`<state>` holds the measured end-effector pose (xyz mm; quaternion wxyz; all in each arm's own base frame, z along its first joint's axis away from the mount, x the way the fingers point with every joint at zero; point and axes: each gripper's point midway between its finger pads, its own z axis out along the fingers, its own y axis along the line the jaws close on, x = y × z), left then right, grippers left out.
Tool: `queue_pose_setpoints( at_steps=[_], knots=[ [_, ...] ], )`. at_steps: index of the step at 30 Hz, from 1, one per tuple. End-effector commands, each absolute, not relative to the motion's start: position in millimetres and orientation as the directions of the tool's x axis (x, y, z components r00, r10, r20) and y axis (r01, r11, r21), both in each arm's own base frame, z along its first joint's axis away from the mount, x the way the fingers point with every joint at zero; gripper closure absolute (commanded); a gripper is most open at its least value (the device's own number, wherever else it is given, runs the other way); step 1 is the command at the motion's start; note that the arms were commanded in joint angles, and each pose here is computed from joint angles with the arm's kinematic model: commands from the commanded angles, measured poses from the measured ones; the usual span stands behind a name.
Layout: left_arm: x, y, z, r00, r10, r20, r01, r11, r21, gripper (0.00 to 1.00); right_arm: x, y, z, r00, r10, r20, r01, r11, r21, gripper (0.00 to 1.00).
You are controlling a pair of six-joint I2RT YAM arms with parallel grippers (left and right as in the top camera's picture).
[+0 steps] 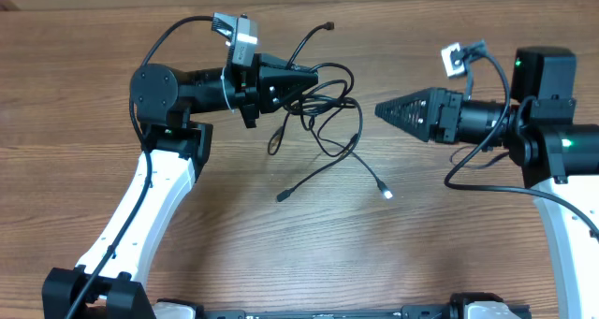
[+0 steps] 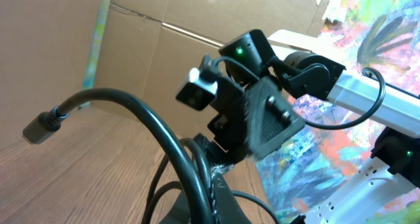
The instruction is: Untangle cables
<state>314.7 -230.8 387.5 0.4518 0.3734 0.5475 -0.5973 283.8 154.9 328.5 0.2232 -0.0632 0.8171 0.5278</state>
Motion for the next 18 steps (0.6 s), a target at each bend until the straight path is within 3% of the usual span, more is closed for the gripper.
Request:
queue_pose_setpoints(
  at_steps=[1, 6, 9, 14, 18],
  knots=[
    [306.4, -230.0, 396.0, -0.289, -0.124, -0.949, 0.957, -0.008, -0.291, 0.96, 289.2, 142.9, 307.6, -0.892, 0.147, -0.427, -0.281, 0.558, 0.781, 0.02],
    [303.5, -230.4, 394.5, -0.29, -0.111, -0.951, 0.957, -0.021, -0.289, 0.96, 284.0, 147.1, 311.4, -0.902, 0.14, -0.409, -0.283, 0.523, 0.804, 0.0],
    [303.3, -231.0, 394.4, -0.259, -0.111, -0.959, 0.966, -0.019, -0.259, 0.96, 277.3, 156.4, 327.0, -0.912, 0.131, -0.39, -0.303, 0.426, 0.852, 0.0],
    [306.0, -231.4, 389.5, -0.209, -0.103, -0.972, 0.978, -0.005, -0.21, 0.96, 265.8, 164.8, 343.3, -0.966, 0.156, -0.206, -0.154, 0.291, 0.944, 0.0],
    [313.3, -232.1, 380.9, -0.184, -0.096, -0.978, 0.982, 0.027, -0.187, 0.96, 254.1, 170.1, 357.3, -0.975, 0.103, -0.198, -0.175, 0.199, 0.964, 0.0]
  ],
)
